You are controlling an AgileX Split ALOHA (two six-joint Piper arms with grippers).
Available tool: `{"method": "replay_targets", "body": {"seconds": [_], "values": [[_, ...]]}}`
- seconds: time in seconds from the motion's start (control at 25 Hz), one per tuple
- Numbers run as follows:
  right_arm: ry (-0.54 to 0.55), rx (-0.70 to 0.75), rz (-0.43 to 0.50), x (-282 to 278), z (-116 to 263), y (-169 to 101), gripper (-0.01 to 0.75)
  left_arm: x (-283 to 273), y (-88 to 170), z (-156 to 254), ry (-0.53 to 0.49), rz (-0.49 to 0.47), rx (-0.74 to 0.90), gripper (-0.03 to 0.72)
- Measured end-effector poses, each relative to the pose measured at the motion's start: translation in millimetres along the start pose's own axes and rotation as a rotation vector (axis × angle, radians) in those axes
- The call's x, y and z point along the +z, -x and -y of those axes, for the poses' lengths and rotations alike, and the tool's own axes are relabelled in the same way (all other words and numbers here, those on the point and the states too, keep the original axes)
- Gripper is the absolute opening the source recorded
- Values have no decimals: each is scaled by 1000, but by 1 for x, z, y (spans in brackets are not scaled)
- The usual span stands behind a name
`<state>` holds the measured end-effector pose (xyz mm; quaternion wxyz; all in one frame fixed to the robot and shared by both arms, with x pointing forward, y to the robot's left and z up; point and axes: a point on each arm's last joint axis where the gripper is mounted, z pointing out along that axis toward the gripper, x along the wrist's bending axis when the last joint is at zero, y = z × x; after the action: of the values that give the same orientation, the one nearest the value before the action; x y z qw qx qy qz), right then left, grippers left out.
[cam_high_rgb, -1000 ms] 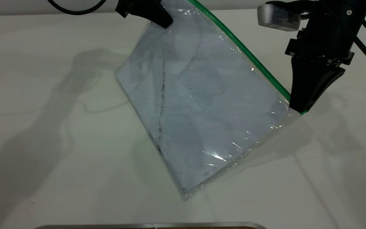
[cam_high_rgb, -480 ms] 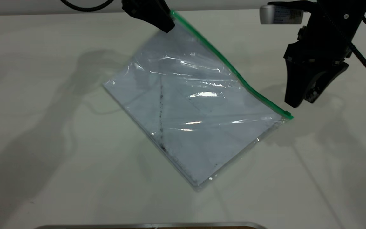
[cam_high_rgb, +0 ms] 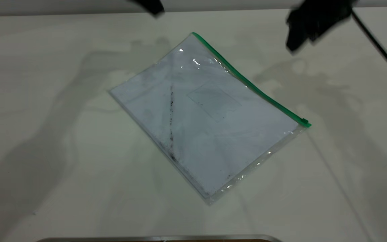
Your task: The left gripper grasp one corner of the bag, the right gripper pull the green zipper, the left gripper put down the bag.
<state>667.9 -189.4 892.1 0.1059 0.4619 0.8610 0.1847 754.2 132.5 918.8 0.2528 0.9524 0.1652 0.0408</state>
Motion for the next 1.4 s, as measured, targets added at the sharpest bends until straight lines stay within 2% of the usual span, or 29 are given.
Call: {"method": "replay_targets", "body": {"seconds": [0.12,0.28,0.48,0.72,0.92,1.0,1.16,1.28,1.4], "values": [[138,-23,46,-46,-35,5,534,-54,-1,-24,18,-126,-84,629],[326,-59,101,-136,-68,2,534,-134,12,-49,33,-258,-160,611],[503,-87,143,-256,-65,-18,534,-220,38,-69,106,-409,-241,586],[580,-66,120,-356,-28,-49,534,-293,72,-80,234,-518,-368,584],[581,-65,89,-407,12,-73,534,-348,96,-76,300,-675,-509,582],[576,-61,54,-417,33,-85,534,-374,112,-74,363,-720,-571,582],[529,-52,-61,-413,76,-108,534,-420,152,-73,502,-725,-629,582],[533,-52,-73,-410,113,-121,534,-438,184,-65,538,-675,-636,582],[581,-64,-59,-414,155,-137,534,-444,215,-50,524,-615,-653,582]]}}
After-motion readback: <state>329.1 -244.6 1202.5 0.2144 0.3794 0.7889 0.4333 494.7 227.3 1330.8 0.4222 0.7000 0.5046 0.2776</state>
